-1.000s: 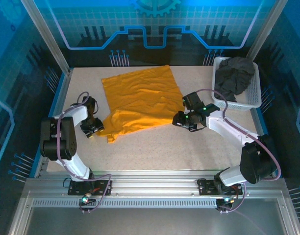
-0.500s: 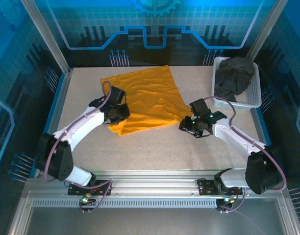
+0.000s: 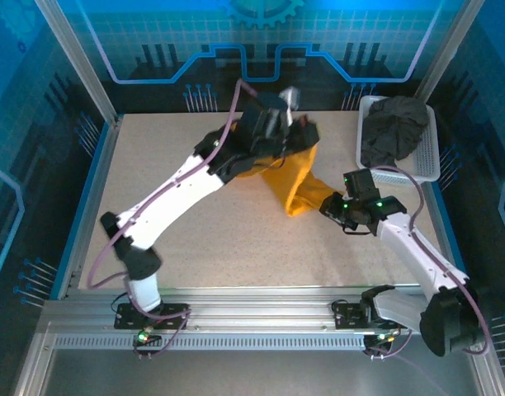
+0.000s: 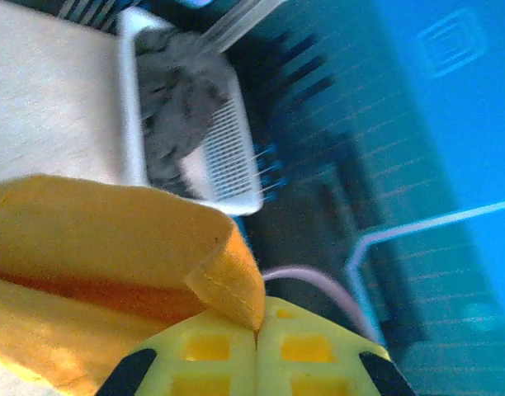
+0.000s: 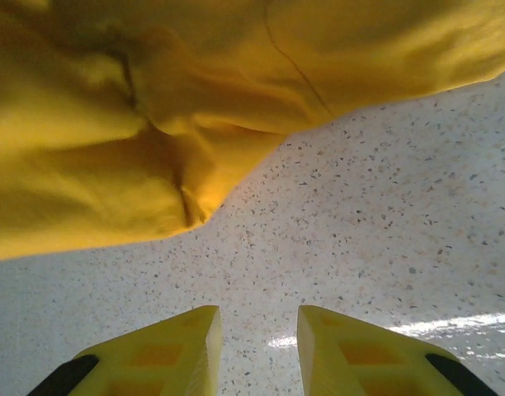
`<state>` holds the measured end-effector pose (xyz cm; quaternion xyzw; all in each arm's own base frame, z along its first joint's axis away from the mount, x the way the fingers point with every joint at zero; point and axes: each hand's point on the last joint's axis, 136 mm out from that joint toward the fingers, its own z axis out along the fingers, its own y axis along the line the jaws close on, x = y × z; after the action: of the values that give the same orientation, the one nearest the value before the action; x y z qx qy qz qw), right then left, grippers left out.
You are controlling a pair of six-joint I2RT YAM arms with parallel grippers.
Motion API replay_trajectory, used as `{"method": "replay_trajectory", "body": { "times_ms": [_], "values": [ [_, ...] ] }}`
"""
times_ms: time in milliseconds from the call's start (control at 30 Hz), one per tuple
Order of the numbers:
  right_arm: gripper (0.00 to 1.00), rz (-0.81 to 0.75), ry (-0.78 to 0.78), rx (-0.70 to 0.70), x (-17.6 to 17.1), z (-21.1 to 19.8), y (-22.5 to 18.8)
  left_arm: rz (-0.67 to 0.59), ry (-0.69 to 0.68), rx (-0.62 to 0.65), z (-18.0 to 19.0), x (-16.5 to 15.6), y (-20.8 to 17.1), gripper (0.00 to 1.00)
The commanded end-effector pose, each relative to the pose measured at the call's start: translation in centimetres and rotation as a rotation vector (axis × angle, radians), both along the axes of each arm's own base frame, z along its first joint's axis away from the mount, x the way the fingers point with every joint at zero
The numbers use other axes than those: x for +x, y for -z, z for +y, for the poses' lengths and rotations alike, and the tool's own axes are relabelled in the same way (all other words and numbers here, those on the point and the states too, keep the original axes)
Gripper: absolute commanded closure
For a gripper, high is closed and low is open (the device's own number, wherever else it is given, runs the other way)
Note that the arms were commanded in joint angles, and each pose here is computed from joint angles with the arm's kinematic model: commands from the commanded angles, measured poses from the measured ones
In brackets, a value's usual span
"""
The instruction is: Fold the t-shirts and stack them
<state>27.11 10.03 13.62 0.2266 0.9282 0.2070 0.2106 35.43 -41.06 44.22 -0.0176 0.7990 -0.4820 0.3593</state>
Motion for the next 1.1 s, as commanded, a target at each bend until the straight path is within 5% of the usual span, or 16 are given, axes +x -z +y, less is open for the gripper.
{"method": "replay_trajectory", "body": {
  "times_ms": [0,167,300,633,933,1067],
  "values": [
    [0.7,0.0,0.041,-0.047,-1.2,-1.8,-0.6,-0.078,0.022,-0.14,-1.2,0.3,-6.2,1.0],
    [0.7,-0.038,0.033,-0.052,-1.3,-2.0,-1.6,-0.133,-0.18,-0.26,5.0,6.5,-9.8,1.0],
    [0.7,-0.017,0.008,-0.055,-1.2,-1.5,-0.8,-0.145,-0.382,-0.251,14.4,11.6,-9.5,1.0],
    [0.63,0.141,-0.092,-0.025,-1.2,1.2,3.3,0.097,-0.732,-0.044,33.3,12.0,5.9,1.0],
    [0.56,0.2,-0.268,-0.018,-3.2,8.7,6.6,0.2,-0.735,-0.004,36.6,9.1,11.9,1.0],
    [0.56,0.242,-0.169,0.02,-1.4,10.0,7.9,0.21,-0.726,-0.004,36.5,8.7,12.1,1.0]
  ]
}}
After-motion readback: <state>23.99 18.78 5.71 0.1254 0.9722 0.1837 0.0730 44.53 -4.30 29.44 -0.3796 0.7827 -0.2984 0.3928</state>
